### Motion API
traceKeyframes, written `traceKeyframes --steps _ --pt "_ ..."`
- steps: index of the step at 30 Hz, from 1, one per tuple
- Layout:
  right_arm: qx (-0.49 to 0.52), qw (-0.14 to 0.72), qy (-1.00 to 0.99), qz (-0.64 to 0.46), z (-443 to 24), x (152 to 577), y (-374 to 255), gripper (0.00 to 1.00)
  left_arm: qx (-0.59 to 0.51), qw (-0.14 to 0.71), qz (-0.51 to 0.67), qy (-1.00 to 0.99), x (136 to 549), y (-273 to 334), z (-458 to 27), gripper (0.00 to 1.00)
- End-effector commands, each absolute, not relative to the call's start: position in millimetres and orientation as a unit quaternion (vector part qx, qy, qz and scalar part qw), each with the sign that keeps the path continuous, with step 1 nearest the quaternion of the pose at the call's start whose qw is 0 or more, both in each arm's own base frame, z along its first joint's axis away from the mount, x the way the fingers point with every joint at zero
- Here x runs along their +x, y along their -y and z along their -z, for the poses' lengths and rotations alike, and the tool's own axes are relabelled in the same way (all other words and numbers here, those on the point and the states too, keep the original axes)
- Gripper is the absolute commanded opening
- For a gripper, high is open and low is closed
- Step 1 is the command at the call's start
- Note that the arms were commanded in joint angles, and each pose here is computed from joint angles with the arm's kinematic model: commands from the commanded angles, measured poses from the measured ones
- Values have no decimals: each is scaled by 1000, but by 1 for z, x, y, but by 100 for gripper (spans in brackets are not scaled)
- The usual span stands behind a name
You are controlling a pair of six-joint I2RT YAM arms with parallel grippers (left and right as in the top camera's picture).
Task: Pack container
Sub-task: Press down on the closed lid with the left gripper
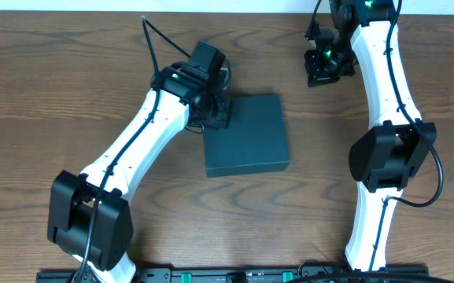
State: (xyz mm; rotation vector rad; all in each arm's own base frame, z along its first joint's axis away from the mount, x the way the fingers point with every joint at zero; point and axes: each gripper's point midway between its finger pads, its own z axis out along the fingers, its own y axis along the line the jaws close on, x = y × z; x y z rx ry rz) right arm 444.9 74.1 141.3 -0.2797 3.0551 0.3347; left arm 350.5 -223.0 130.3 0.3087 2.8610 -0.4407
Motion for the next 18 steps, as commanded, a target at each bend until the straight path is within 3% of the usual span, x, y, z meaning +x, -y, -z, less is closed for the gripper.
traceKeyframes --steps 1,18 --pt "-97 44 -989 -102 -151 448 -77 1 101 107 140 -979 349 230 -122 6" --pt "-97 38 -990 -95 -150 445 -74 1 125 12 106 -986 328 250 -44 6"
